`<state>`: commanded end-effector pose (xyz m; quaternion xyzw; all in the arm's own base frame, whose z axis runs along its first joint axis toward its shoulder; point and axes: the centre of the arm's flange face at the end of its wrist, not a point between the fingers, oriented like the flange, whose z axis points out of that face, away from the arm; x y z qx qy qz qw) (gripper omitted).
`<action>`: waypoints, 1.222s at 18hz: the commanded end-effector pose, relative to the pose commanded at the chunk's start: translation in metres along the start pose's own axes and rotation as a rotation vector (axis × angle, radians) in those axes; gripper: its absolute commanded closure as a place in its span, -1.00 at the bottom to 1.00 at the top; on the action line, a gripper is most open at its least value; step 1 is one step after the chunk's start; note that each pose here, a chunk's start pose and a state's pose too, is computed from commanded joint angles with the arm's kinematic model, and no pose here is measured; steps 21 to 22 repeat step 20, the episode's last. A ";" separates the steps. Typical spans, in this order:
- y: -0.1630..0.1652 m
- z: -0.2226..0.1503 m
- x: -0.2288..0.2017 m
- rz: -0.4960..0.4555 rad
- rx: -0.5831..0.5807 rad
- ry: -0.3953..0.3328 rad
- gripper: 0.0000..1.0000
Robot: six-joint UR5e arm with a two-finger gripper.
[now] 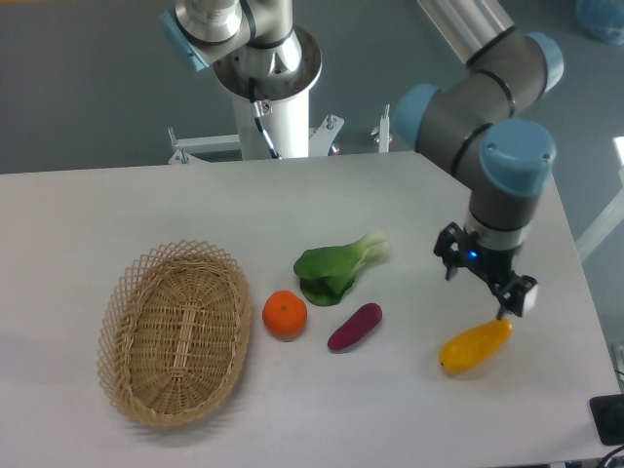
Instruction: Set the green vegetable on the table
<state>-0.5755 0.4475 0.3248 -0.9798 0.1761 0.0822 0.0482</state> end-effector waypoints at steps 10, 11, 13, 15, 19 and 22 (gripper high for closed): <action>-0.002 -0.002 -0.028 -0.018 -0.021 0.056 -1.00; -0.002 -0.001 -0.028 -0.019 -0.021 0.058 -1.00; -0.002 -0.001 -0.028 -0.019 -0.021 0.056 -1.00; -0.002 -0.001 -0.027 -0.018 -0.020 0.058 -1.00; -0.002 0.000 -0.027 -0.018 -0.020 0.058 -1.00; -0.002 0.000 -0.026 -0.018 -0.020 0.059 -1.00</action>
